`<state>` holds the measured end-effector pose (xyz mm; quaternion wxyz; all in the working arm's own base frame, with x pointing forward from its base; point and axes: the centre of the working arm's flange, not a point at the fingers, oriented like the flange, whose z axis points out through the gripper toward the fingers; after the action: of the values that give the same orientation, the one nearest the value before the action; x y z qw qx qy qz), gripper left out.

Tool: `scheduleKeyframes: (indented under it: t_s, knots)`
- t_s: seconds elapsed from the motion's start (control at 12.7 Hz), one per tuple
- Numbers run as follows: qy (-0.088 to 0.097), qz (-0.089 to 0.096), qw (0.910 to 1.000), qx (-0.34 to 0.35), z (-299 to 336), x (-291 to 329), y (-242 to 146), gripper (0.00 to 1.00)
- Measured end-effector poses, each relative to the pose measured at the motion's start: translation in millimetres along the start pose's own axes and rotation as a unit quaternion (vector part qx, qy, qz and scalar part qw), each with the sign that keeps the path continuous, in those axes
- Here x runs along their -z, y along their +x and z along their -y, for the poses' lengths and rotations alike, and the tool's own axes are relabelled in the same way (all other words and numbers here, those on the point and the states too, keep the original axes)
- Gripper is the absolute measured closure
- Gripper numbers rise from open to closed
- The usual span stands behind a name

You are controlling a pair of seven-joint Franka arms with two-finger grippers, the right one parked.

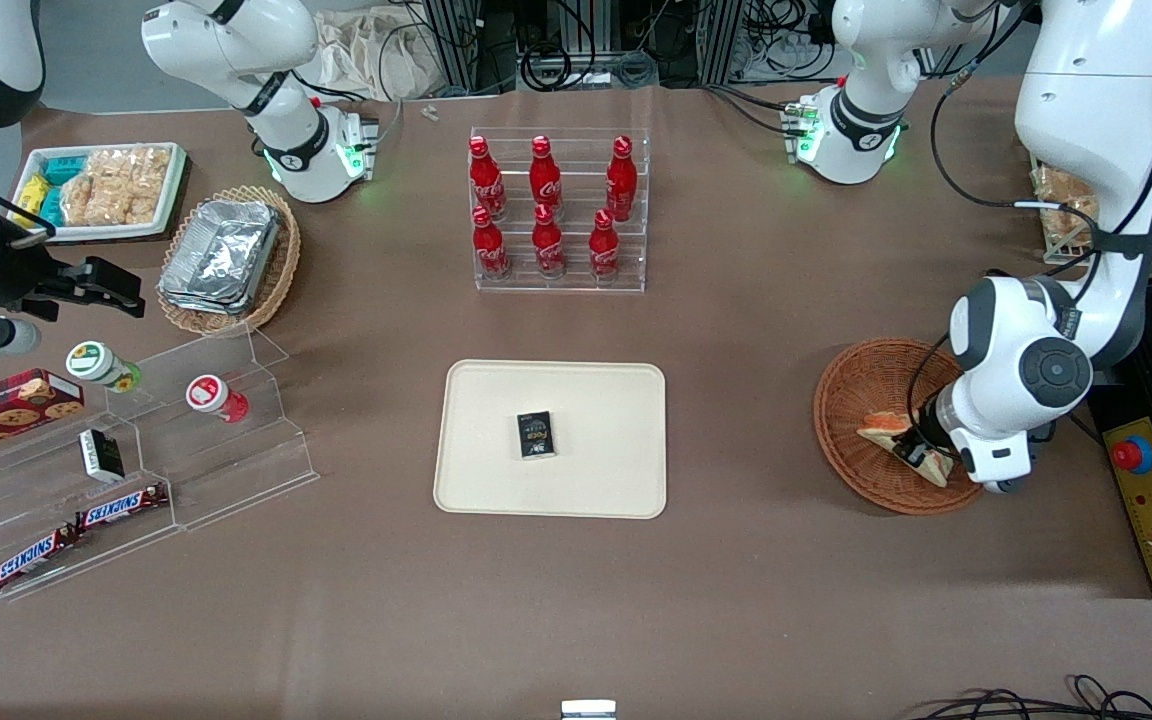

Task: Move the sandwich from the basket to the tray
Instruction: 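Lift the sandwich and carry it with the left gripper toward the cream tray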

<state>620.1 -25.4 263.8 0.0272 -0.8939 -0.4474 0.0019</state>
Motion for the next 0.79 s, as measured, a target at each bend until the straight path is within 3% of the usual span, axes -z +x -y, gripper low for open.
scheduleKeyframes:
  t_s: [0.16,0.39,0.47,0.79]
  knots:
    - [0.014,0.002,0.9999,0.003,-7.2,34.3,9.0,0.67]
    - [0.035,0.013,0.9993,-0.006,-28.8,120.5,4.8,0.8]
    - [0.029,0.018,0.9993,-0.013,-39.1,152.5,-4.5,0.8]
    - [-0.05,0.035,0.9948,-0.081,-92.5,249.0,-83.7,0.8]
